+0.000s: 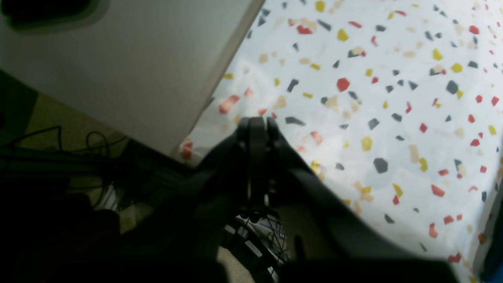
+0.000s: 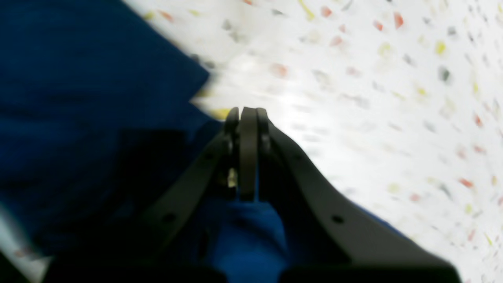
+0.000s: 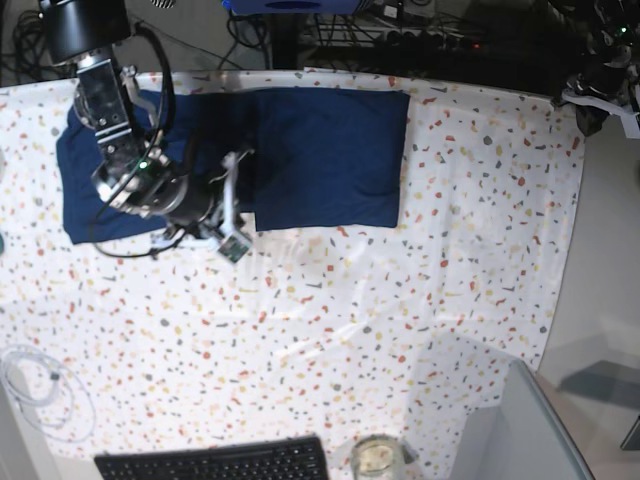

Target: Layout the t-shirt on the table in an organized manner, then fold the t-shirt properly

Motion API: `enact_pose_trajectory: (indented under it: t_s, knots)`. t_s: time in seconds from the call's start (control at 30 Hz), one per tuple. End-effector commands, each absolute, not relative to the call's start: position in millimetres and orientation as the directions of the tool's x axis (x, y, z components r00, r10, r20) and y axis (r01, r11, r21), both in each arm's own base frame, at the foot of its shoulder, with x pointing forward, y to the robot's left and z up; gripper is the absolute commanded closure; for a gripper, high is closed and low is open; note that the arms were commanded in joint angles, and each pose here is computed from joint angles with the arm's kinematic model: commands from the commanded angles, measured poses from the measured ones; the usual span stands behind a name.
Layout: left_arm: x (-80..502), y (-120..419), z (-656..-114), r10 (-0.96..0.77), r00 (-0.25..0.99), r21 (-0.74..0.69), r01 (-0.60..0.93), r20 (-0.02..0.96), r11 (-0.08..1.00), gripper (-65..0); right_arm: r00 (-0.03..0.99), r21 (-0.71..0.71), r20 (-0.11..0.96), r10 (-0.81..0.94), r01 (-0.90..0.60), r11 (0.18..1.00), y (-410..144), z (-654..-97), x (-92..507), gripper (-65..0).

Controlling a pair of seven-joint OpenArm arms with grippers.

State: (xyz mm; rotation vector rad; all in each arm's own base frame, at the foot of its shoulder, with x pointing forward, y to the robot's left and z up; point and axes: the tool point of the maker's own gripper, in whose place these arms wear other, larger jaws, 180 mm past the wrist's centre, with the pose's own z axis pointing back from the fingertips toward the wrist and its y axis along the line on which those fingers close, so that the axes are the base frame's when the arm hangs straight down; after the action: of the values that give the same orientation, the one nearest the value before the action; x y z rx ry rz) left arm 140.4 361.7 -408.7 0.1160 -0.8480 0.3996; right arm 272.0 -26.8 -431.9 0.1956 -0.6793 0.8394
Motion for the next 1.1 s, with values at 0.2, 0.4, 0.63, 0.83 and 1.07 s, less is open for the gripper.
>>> enact_pose_trajectory:
  t_s: [0.2,0.4,0.63,0.83,1.07]
  knots:
    - [180.4,258.1,-408.0,0.241,0.606,-0.19,-0.148,0.758,0.971,0.0,0.389,-0.046,0.669,0.633,-0.829,0.558,35.3,-426.9,246.6,0.0]
    - [197.3,164.3,-423.6,0.231,0.652,-0.325,0.024,0.722,0.946,0.0,0.371,-0.054,0.69,0.622,-0.83,0.555,45.6,-417.8,257.1,0.0]
    - [172.7,136.5,-464.1,0.046,0.745,-0.18,0.1,0.666,0.979,0.0,0.408,-0.054,0.632,0.659,-0.825,0.563,28.8,-432.5,252.8,0.0]
    - [151.6,142.4,-472.6,0.012,0.775,-0.146,0.104,0.631,0.984,0.0,0.423,-0.053,0.601,0.678,-0.826,0.562,17.2,-443.7,249.0,0.0]
    - [152.5,146.1,-458.3,-0.014,0.755,-0.127,0.129,0.656,0.983,0.0,0.424,-0.052,0.6,0.678,-0.826,0.562,17.2,-444.1,248.3,0.0]
